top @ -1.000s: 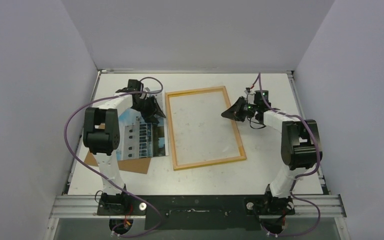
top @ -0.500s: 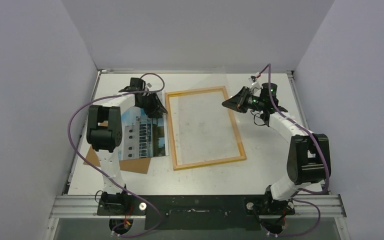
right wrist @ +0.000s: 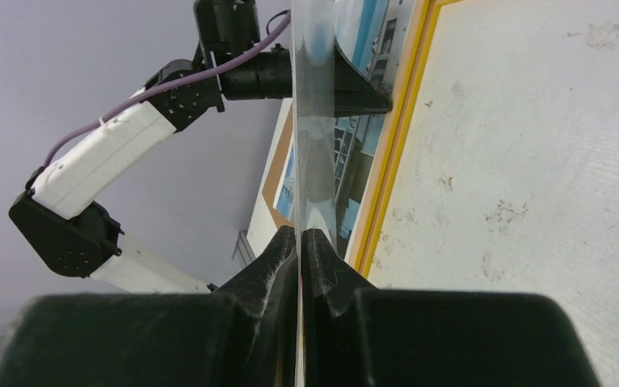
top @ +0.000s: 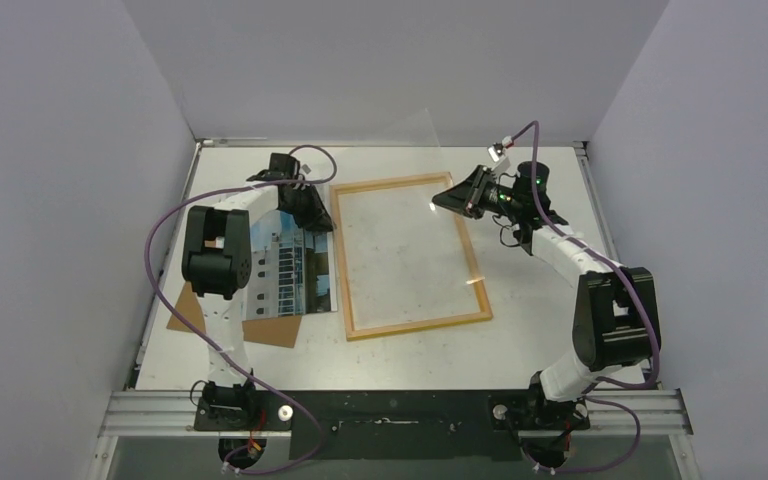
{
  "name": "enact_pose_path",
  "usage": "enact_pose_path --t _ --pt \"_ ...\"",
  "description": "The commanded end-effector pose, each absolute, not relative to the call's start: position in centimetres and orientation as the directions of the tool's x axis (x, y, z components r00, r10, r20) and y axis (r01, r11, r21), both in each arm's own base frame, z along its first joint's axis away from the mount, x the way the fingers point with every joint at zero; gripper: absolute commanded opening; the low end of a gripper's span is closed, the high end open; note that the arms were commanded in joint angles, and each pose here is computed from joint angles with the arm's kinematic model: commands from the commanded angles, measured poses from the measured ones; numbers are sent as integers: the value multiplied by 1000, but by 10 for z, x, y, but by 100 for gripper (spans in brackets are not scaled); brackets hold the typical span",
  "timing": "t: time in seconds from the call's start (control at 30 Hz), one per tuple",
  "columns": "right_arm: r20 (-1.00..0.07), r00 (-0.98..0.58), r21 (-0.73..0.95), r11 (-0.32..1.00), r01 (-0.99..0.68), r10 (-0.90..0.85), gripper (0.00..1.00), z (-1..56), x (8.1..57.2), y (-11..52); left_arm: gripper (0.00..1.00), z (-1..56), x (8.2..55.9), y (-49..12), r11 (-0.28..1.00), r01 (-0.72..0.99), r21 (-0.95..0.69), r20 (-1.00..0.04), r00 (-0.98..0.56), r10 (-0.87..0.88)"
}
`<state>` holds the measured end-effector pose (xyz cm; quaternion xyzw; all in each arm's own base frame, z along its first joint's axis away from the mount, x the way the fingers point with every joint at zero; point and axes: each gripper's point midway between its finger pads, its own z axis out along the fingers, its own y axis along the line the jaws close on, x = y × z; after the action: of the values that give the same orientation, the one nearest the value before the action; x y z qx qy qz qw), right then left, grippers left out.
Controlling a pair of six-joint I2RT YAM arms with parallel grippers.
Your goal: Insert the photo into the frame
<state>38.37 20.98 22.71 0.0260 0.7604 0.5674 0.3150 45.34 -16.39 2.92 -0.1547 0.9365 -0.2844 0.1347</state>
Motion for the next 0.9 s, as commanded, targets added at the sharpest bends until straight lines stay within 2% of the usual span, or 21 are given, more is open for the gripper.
enact_pose_path --t 0.0,0.17,0.53,0.87 --pt "-513 -766 840 409 -357 388 0 233 393 204 10 27 466 -161 802 -200 -562 -190 -913 -361" --pt "-473 -769 865 393 -313 429 0 227 402 203 0 28 467 -163 789 -212 -576 -182 -908 -377" --pt "-452 -778 880 362 -308 437 0 220 402 209 0 20 465 -163 786 -221 -577 -168 -910 -379" --pt "-430 -793 881 394 -263 431 0 194 403 209 0 15 460 -164 787 -228 -574 -150 -915 -374"
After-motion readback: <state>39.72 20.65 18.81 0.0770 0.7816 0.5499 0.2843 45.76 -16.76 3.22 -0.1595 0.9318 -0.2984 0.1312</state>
